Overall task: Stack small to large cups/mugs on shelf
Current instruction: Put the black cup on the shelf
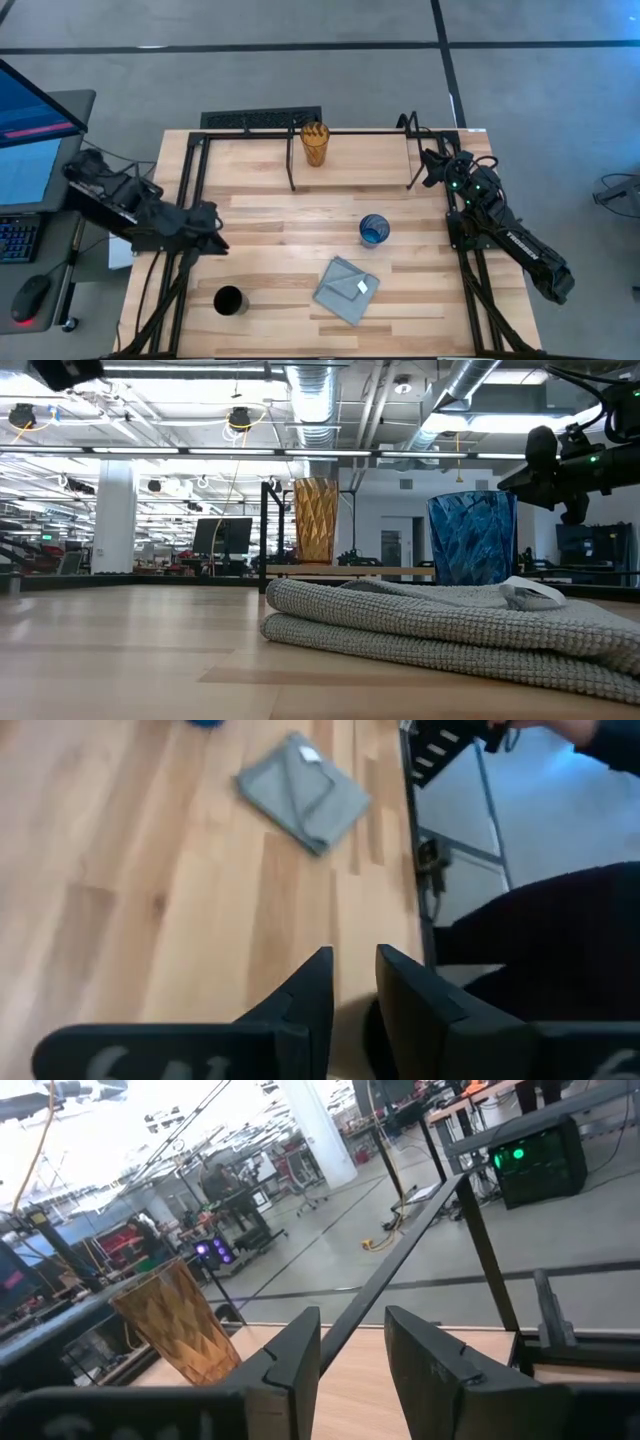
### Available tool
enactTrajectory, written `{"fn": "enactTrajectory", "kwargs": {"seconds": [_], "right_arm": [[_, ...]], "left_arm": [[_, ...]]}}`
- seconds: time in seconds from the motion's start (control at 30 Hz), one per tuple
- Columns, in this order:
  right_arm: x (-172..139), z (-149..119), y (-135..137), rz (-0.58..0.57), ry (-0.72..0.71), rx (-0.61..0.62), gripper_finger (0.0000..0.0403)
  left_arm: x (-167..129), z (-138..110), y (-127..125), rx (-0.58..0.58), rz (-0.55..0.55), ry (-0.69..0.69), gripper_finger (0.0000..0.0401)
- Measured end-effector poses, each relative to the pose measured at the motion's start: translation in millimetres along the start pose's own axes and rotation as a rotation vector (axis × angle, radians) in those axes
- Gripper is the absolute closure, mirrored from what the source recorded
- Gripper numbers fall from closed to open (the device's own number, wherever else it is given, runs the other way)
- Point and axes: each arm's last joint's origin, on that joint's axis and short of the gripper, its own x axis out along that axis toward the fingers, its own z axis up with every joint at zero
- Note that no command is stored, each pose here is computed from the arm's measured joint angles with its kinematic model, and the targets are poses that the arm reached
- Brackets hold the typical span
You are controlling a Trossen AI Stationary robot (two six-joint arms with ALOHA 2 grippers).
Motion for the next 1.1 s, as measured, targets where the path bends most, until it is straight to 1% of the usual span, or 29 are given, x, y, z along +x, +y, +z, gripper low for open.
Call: {"fn": "enactTrajectory", "kwargs": {"seconds": [0.1,0.2,0.33,0.47,0.6,0.77,1.1], "right_arm": [[0.0,0.0,0.0,0.000,0.000,0.012,0.0267],[0.0,0.1,0.0,-0.002,-0.001,0.012,0.0267],[0.0,0.1,-0.5,-0.017,-0.006,0.012,0.0267],[0.0,0.1,-0.5,-0.017,-0.006,0.012,0.0267],[0.0,0.0,-0.5,-0.017,-0.006,0.031,0.0267],[0.0,0.1,-0.5,-0.017,-0.006,0.032,0.0267],[0.0,0.0,-0.6,-0.017,-0.006,0.032,0.0267]], "left_arm": [[2.9,-2.4,-9.4,-0.012,-0.048,0.010,0.0338],[10.1,-6.8,-16.3,-0.029,-0.052,0.056,0.0342],[24.9,-15.6,-20.7,-0.045,0.014,0.158,0.0353],[38.9,-25.0,-24.4,-0.033,0.083,0.256,0.0367],[47.2,-32.2,-25.3,-0.034,0.170,0.336,0.0381],[48.5,-30.7,-29.0,-0.067,0.235,0.376,0.0391],[47.2,-31.4,-27.6,-0.066,0.260,0.395,0.0393]]}}
